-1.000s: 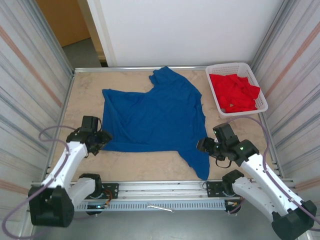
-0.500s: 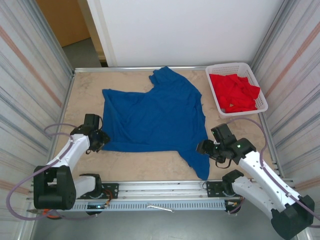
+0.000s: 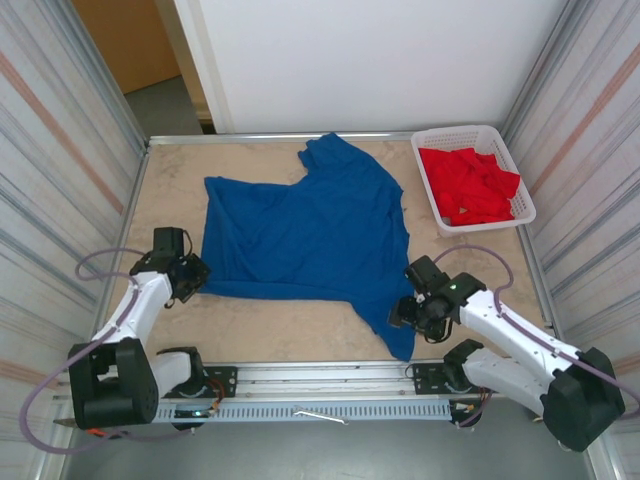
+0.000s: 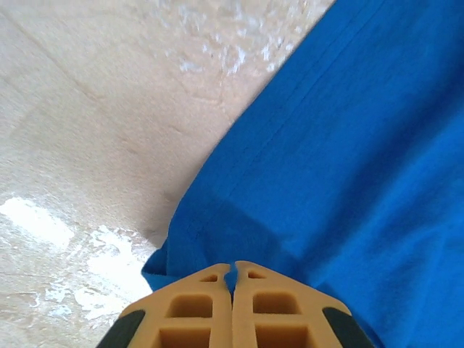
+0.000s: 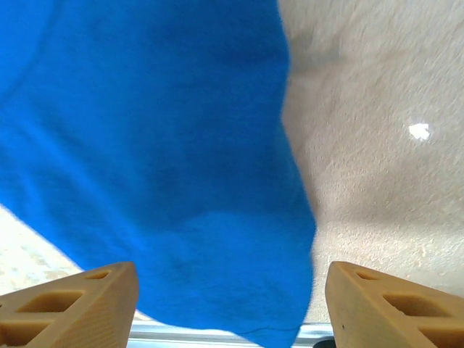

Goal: Fold the inside-out t-shirt

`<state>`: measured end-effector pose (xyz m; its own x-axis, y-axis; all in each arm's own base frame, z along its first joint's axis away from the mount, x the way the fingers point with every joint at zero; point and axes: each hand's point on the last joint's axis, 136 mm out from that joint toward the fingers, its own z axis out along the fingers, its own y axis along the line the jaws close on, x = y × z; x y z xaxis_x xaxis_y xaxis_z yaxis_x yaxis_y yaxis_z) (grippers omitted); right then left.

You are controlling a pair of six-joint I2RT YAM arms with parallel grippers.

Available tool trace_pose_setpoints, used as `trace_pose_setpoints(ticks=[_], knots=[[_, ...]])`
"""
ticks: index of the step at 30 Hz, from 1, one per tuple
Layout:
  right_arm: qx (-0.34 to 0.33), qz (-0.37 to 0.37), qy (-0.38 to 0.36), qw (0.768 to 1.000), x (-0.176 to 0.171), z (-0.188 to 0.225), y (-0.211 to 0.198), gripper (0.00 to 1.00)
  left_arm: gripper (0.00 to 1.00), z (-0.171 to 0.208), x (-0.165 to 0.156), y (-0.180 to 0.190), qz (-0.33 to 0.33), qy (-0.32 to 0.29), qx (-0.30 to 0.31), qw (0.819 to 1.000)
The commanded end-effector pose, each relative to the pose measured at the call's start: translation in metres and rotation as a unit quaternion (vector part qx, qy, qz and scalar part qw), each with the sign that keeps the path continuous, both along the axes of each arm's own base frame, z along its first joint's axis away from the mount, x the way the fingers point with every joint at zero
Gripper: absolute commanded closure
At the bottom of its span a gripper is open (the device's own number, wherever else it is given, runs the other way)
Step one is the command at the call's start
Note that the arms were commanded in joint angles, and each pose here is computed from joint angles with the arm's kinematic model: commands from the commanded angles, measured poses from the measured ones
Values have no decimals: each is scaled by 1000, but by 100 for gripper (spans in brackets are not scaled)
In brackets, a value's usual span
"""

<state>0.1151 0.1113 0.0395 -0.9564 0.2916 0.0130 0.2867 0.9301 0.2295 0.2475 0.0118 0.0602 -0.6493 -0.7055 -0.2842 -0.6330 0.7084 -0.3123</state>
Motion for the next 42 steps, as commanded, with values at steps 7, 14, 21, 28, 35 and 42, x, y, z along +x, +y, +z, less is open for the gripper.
trace_pose_setpoints(ticks=[7,14,21,28,35,42], knots=[[-15,17,35,999,-14,-20,15,34,100,11,2,0,-18,-23,-3,1000],[-24,54,52,997,-24,-31,26,38,100,8,2,-2,-20,-23,-8,999],[-11,60,19,998,-14,-9,31,100,100,20,3,-2,-26,-35,-6,999],[84,-4,-96,992,29,85,19,100,100,61,12,-8,-54,-84,-6,995],[142,-40,-151,977,38,140,11,100,100,73,-8,-15,-68,-88,-15,994],[167,-43,-189,967,45,176,15,100,100,93,-21,-19,-55,-123,-24,991]])
